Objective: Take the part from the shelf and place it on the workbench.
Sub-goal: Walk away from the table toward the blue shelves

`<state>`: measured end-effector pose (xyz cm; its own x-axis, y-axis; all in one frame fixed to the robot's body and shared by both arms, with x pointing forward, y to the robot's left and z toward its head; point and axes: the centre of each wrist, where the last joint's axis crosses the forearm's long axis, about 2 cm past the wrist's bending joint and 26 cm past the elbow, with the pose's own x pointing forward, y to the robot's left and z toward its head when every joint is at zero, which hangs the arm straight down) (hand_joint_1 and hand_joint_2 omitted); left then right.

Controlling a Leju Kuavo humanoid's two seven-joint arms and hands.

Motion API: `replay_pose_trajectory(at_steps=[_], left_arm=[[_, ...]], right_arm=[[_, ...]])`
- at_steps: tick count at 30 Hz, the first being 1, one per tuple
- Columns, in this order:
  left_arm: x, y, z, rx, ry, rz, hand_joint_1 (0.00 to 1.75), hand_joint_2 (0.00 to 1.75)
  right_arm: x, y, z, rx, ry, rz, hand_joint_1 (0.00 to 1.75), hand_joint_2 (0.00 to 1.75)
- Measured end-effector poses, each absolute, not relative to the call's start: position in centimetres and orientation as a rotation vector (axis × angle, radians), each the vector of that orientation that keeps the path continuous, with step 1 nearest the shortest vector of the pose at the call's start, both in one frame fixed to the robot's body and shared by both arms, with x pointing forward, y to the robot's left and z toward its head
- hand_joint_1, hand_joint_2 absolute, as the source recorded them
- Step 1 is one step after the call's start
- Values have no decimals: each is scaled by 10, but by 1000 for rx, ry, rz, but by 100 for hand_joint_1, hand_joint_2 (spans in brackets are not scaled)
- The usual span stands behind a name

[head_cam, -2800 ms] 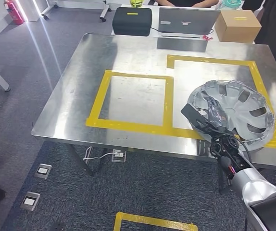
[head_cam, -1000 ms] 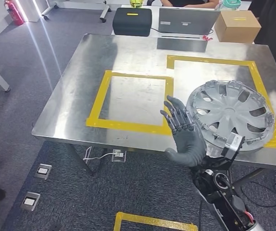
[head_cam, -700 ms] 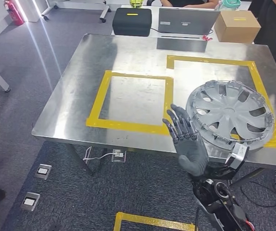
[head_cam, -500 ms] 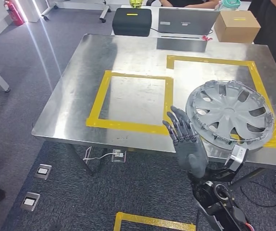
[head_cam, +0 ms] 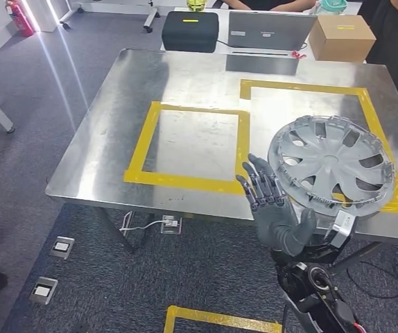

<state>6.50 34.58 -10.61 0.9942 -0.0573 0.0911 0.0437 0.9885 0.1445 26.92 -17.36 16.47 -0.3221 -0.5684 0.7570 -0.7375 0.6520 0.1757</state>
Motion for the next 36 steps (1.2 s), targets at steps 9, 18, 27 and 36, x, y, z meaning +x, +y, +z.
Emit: replay_pose_trajectory(at_steps=[9,18,27,36], left_arm=[[66,345,-106,136,-96,-45,0,0],[65,345,-106,139,-94,-46,0,0],[66,344,-106,137,-96,-58,0,0],[69,344,-106,136,-104,-64,0,0]], right_arm=[[269,-174,165,1027,-2019,238,0,0],[269,-174,163,1024,-2011,236,0,0],[268,-174,161,1021,-2010,231,0,0],[268,-175,161,1011,-2010,230,0,0]])
